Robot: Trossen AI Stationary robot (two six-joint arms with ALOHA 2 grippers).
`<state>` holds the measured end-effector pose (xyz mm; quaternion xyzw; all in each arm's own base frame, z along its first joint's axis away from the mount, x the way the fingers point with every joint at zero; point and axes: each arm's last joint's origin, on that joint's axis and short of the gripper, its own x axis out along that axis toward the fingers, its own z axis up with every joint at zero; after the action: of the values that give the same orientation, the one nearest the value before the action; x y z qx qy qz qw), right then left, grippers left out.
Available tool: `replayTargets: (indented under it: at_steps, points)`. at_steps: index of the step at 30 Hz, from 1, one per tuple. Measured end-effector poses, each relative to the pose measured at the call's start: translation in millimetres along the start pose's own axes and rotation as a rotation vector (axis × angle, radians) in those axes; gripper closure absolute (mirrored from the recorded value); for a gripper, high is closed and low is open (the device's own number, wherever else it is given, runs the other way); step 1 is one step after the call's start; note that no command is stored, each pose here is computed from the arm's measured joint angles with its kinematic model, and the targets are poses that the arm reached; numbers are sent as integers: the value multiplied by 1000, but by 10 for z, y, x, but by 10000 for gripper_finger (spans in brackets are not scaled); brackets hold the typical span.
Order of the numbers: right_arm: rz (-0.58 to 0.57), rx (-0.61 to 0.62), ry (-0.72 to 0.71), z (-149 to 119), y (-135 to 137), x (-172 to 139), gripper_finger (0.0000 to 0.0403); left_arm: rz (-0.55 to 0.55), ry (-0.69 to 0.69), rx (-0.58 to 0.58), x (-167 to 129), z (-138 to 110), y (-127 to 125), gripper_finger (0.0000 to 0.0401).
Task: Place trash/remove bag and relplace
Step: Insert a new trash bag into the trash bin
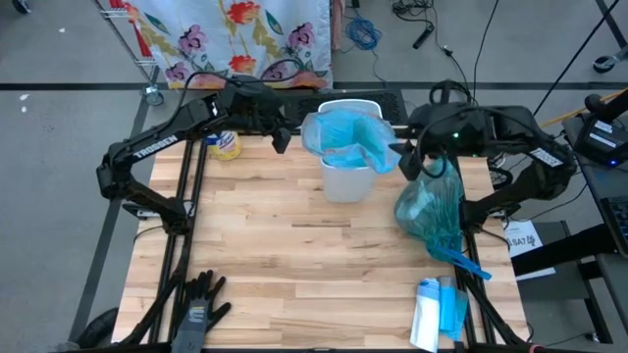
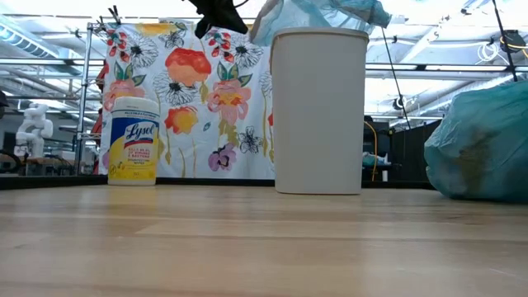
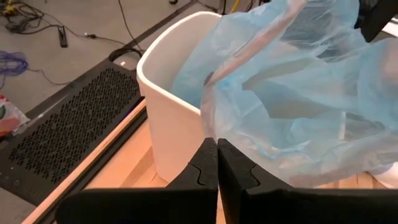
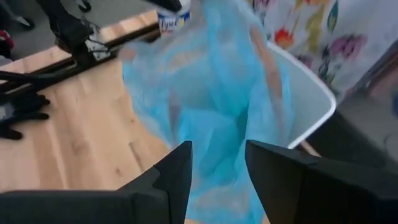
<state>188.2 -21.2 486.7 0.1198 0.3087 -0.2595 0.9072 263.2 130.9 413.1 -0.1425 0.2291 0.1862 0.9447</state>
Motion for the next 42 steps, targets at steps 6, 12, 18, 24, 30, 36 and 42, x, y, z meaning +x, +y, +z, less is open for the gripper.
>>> replayTargets:
  at_steps: [6, 12, 18, 24, 30, 36, 42]
  points:
    - [-15, -121, -81, 118, 53, 96, 261, -28, 14, -5, -8, -14, -30, 401]
    - [-54, -285, -98, 250, 85, 349, 261, -53, 30, -52, -103, -37, -90, 401]
    - [-100, -384, -169, 402, 30, 483, 261, -45, 25, -63, -234, -53, -166, 401]
    - [-85, -468, -214, 508, -37, 578, 261, 26, 92, -79, -251, -150, -198, 401]
    - [9, -469, -177, 567, -154, 806, 261, 9, 158, -86, -121, -328, -283, 401]
    - [160, -464, -202, 645, -360, 909, 261, 34, 111, -135, -141, -529, -308, 401]
    - [188, -414, -180, 670, -660, 990, 261, 30, 25, -214, -191, -798, -292, 401]
